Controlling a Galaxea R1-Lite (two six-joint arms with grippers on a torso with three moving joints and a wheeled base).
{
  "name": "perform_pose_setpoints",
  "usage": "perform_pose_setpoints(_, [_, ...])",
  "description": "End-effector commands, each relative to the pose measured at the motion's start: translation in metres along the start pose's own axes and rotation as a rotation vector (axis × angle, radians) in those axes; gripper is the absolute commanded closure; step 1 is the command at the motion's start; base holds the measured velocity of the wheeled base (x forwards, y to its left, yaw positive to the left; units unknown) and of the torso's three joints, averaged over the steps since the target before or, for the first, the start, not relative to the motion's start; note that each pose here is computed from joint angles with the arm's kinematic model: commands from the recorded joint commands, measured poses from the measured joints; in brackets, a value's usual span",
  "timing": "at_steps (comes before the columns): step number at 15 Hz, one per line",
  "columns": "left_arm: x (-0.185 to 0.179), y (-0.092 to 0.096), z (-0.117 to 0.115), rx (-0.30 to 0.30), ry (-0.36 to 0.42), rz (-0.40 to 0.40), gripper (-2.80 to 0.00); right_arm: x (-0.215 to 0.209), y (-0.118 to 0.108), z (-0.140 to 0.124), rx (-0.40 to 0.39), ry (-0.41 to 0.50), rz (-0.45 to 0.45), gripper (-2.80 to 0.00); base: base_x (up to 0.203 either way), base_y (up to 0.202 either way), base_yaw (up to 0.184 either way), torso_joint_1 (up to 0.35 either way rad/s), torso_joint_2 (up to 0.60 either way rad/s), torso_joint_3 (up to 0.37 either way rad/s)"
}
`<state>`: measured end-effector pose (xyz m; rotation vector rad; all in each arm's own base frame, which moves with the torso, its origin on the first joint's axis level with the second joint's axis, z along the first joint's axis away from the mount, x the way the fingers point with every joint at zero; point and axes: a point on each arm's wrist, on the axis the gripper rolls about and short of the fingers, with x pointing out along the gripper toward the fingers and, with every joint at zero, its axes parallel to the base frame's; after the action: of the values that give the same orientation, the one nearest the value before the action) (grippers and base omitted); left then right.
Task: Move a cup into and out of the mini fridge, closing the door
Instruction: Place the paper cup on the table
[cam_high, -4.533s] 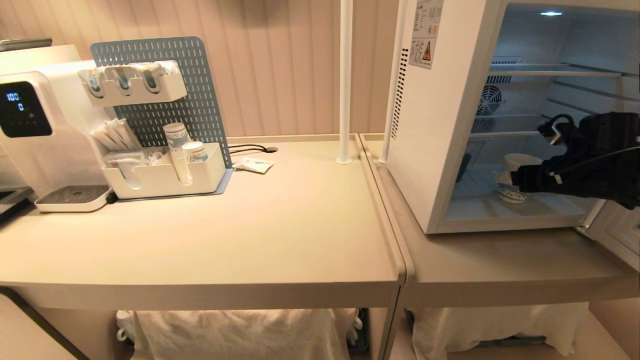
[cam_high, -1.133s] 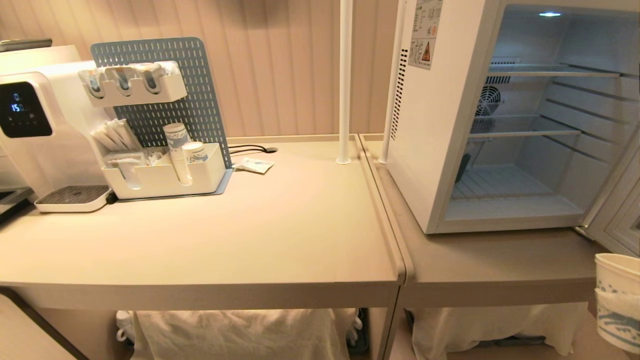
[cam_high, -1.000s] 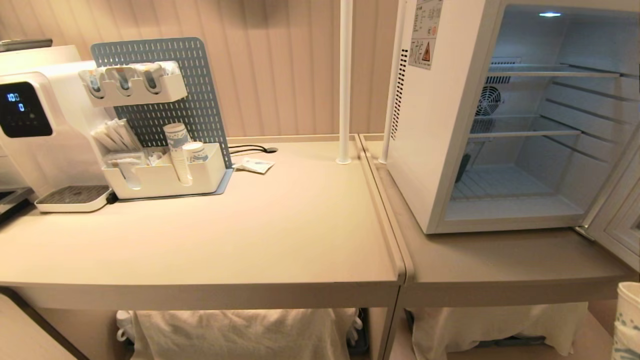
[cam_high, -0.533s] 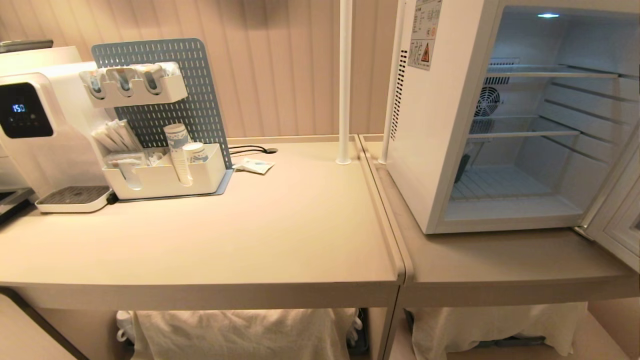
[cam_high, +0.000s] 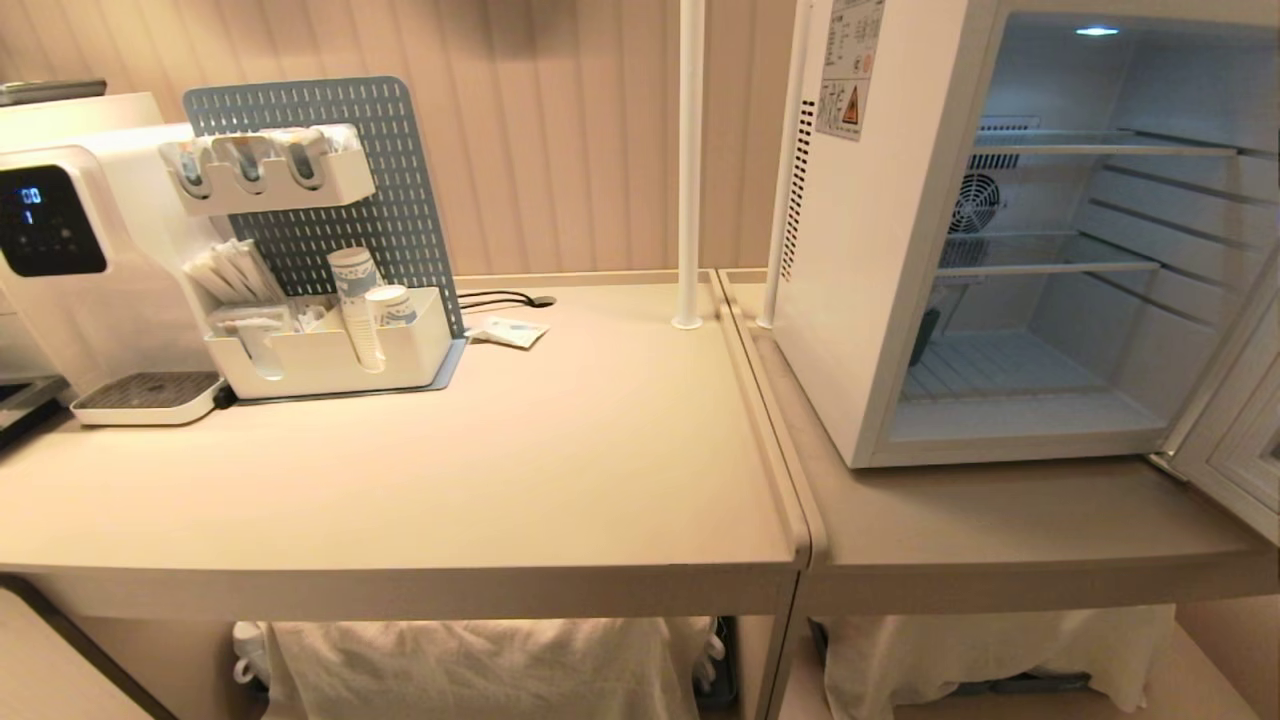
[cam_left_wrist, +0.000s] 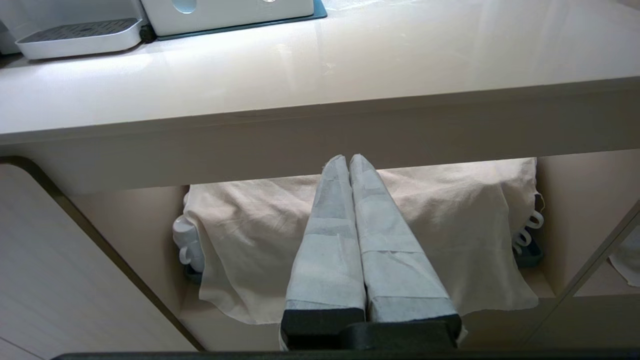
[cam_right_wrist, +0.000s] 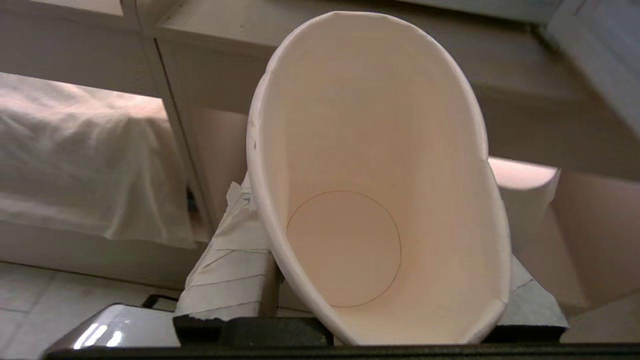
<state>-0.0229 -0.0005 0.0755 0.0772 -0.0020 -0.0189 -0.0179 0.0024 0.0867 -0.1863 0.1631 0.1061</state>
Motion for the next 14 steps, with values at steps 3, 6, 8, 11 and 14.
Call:
perform_pose_setpoints(3, [0.0, 0.0001, 0.0003, -0.031, -0.003, 0.004, 0.0, -0.0135, 0.0016, -0.0068, 0.027, -0.058, -0.019, 0.0, 0.0, 0.0, 0.0, 0.0, 0.0, 0.0])
perform_pose_setpoints(6, [0.0001, 0.0001, 0.0003, -0.039, -0.002, 0.005, 0.0, -0.0136, 0.0016, -0.0067, 0.02, -0.06, -0.015, 0.0, 0.0, 0.0, 0.0, 0.0, 0.0, 0.0])
perform_pose_setpoints(8, [0.0, 0.0001, 0.0003, -0.04, -0.003, 0.005, 0.0, -0.0136, 0.0016, -0.0062, 0.02, -0.065, -0.012, 0.0, 0.0, 0.0, 0.0, 0.0, 0.0, 0.0])
perform_pose_setpoints(11, [0.0001, 0.0001, -0.0004, -0.038, 0.006, 0.007, 0.0, -0.0136, 0.0016, -0.0065, 0.02, -0.061, -0.016, 0.0, 0.0, 0.0, 0.0, 0.001, 0.0, 0.01])
perform_pose_setpoints(14, [0.0, 0.0001, -0.0006, 0.017, 0.006, 0.006, 0.0, -0.0136, 0.0016, -0.0062, 0.021, -0.065, -0.013, 0.0, 0.0, 0.0, 0.0, 0.0, 0.0, 0.0])
